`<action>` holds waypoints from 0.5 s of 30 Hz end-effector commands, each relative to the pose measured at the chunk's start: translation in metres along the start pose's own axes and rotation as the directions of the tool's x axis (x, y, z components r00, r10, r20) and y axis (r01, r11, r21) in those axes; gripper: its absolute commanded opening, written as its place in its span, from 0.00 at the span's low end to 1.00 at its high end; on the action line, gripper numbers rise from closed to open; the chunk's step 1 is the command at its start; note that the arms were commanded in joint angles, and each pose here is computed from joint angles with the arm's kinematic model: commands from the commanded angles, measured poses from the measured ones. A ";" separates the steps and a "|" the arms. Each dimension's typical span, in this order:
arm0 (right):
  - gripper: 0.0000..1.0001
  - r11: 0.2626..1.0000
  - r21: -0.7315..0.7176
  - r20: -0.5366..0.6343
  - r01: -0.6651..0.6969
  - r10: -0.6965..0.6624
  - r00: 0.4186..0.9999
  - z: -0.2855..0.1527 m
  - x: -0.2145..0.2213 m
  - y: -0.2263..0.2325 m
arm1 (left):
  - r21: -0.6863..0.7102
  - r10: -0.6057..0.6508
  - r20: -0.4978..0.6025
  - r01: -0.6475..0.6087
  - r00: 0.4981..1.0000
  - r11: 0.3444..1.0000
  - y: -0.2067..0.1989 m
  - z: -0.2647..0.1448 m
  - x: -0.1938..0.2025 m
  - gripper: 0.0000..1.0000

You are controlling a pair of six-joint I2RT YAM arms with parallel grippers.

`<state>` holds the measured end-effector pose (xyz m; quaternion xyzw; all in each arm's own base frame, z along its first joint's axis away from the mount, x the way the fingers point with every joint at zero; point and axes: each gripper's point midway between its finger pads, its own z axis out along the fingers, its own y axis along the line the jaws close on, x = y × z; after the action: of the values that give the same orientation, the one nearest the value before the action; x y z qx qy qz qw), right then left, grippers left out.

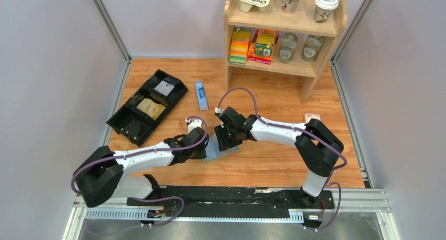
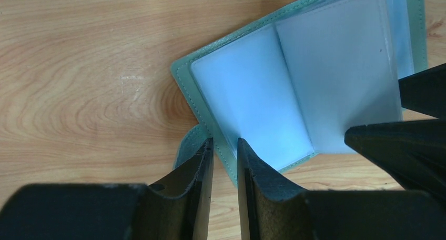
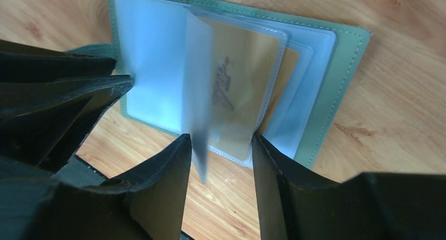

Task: Take the credit cards out of the card holder
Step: Remove the credit card from the card holder.

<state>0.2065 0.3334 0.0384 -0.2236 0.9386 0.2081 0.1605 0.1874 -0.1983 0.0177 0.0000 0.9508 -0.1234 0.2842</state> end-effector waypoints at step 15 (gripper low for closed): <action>0.67 0.984 -0.173 0.103 0.045 -0.027 0.994 -0.034 -0.028 0.046 | 0.066 -0.098 -0.008 0.098 0.995 0.993 -0.007 0.000 0.014 0.31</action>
<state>0.1968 0.3459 0.0661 -0.2362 0.9226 0.2575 0.1634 0.1885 -0.2009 0.0189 -0.0188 0.9451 -0.1408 0.2943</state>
